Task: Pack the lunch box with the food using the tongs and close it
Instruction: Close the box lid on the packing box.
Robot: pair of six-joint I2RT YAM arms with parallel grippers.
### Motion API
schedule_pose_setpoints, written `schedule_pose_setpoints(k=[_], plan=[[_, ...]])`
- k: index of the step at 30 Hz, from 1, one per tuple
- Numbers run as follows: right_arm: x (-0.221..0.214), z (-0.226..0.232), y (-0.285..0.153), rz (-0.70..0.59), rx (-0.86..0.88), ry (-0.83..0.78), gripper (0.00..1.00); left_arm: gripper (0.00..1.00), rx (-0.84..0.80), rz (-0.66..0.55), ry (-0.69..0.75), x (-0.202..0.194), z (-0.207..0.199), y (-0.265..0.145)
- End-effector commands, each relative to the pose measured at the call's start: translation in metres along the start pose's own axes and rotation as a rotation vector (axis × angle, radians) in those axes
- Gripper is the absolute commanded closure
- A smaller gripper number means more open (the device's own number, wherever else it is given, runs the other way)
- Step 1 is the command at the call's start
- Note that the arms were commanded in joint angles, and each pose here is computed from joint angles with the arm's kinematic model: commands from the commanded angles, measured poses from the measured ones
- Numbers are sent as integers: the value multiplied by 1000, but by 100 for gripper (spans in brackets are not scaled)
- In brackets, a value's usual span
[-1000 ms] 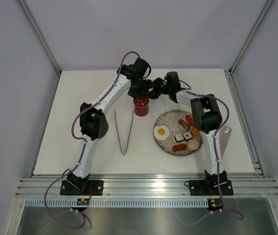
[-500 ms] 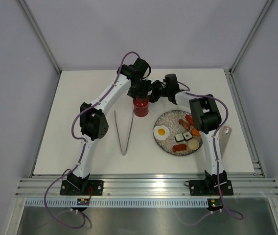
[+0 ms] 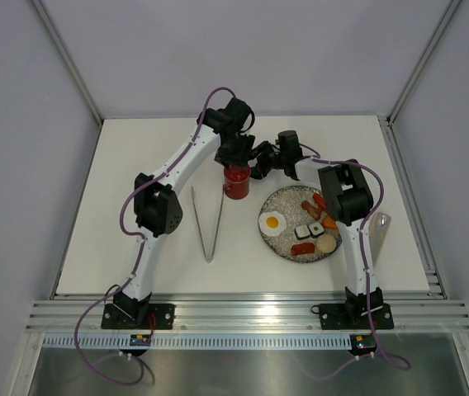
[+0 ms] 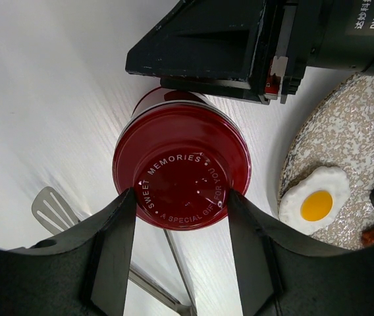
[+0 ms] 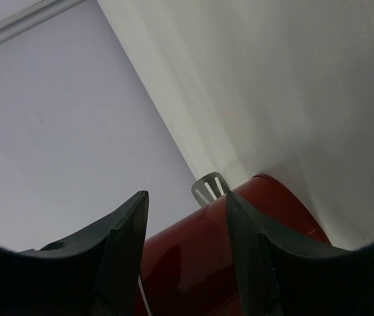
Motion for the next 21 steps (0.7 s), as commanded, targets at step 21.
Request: schedule_pose_setpoints(k=[21], plan=[[-27, 27, -20, -72, -103, -139, 34, 75, -19, -55, 31, 6, -2, -23]])
Point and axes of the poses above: each gripper's point midway between its finger pads, its own y axis out along the fingers, its own z axis along the line the jaws close on, x = y × z, the point moved 9 cm from there along -y, back along the fingers, and after that the axes turned 5 degrees about y, right-handed, at the moved point
